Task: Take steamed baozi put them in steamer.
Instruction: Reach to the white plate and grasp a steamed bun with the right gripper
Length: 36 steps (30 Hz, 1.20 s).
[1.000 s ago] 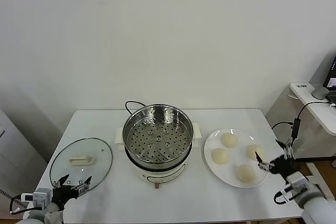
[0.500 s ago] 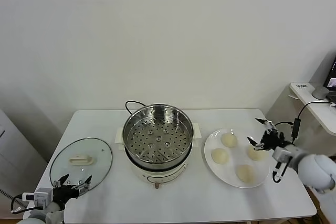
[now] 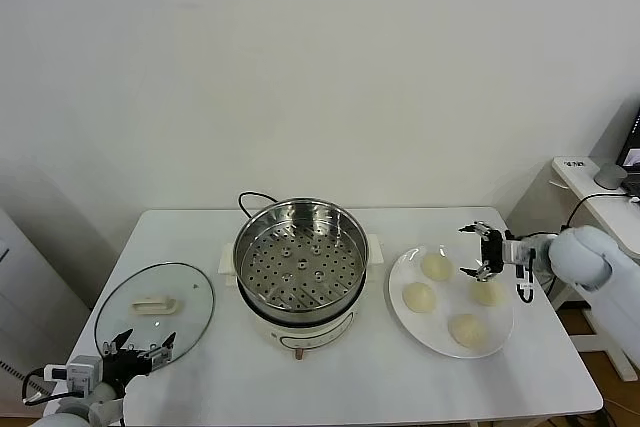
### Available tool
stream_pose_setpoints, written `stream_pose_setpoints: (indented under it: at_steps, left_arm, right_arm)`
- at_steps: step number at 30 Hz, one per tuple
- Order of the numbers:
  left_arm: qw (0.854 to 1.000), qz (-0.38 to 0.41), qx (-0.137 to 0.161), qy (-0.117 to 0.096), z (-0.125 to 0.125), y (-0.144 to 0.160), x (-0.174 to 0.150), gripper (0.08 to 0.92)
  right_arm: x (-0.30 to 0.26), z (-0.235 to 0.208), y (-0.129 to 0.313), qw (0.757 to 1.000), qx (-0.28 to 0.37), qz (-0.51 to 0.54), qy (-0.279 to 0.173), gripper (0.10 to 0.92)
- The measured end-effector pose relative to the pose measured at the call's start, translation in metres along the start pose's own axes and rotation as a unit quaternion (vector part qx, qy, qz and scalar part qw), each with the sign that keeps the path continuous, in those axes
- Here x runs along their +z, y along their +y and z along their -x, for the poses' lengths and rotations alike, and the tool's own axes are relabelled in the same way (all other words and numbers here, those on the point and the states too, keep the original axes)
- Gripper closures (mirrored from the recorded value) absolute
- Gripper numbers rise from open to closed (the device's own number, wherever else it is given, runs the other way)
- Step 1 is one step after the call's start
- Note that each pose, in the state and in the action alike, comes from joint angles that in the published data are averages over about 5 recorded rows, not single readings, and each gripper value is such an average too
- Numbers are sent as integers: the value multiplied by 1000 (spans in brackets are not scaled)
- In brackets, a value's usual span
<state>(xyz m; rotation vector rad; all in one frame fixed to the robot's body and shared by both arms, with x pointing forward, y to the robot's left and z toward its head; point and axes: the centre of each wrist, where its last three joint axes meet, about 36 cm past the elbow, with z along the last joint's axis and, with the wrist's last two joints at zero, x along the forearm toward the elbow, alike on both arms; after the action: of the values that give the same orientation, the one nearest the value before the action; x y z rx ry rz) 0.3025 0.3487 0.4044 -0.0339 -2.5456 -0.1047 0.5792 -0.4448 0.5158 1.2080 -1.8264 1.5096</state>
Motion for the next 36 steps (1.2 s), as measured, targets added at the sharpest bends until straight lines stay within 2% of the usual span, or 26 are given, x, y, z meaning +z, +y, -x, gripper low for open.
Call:
stream_pose_setpoints:
  at_steps: [13,29,36]
  left_arm:
    - [1000,1,-3,0,0,0,1,177]
    - [1000,3,-3,-2,-1,1,0,177]
    - [1000,4,-2,-3,-1,1,0,177]
  right_arm:
    - [-9,44,-43,994,-100,-33,21,200]
    - [-25,93,-59,987,-140,-60,51,200]
    - [-27,106,-61,985,-149,-60,62,277]
